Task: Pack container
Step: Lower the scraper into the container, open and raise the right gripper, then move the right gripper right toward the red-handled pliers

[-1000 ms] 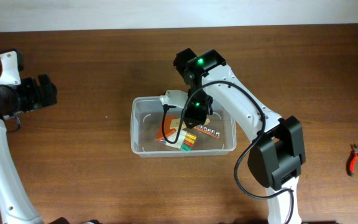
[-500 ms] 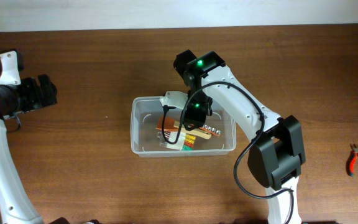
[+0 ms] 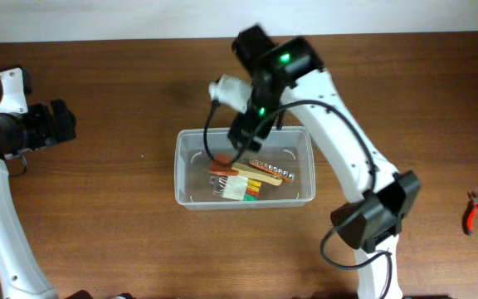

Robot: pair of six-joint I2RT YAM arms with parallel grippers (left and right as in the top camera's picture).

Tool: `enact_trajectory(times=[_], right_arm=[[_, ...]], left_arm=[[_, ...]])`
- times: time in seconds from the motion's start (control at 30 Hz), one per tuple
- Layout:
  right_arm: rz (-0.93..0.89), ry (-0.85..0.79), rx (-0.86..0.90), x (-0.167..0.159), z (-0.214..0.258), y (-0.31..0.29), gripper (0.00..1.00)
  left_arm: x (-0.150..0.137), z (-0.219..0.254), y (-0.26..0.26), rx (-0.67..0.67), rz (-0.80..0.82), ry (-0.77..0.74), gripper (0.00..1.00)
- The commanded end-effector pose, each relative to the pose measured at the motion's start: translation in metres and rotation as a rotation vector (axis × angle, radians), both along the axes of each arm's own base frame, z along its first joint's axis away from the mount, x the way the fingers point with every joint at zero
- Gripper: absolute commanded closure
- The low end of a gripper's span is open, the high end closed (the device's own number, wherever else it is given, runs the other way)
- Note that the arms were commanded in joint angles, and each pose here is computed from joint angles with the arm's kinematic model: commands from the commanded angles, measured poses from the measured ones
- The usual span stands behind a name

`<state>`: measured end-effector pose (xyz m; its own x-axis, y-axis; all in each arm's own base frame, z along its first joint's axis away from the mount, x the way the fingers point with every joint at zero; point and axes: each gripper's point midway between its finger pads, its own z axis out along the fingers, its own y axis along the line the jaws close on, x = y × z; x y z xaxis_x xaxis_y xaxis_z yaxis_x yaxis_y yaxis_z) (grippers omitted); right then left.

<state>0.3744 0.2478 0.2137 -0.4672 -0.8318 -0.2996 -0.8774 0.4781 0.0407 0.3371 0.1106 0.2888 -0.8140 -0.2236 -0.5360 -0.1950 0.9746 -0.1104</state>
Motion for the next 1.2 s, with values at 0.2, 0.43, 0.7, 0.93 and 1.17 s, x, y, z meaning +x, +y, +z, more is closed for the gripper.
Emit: enact_trajectory(times=[0.2,0.43,0.7,0.93,1.17], right_arm=[[-0.862,-0.161,-0.037,0.053,0.072,-0.142,0.01],[-1.03,-0.12,0.006,0.064,0.072,-0.212,0.01],[-1.189,-0.13,-0.027,0.061,0.072,-0.311,0.01],[-1.33,-0.08,-0.078,0.039,0.057,-0.388,0.01],[-1.517,0.103,-0.039,-0.01,0.029,-0.424,0.01]], left_arm=[[0.002,0.007,0.0,-0.005,0.005,-0.022,0.01],[0.002,0.007,0.0,-0.005,0.005,-0.022,0.01],[0.002,0.007,0.0,-0.005,0.005,-0.022,0.01],[0.002,0.007,0.0,-0.005,0.005,-0.022,0.01],[0.002,0.007,0.0,-0.005,0.005,-0.022,0.01]])
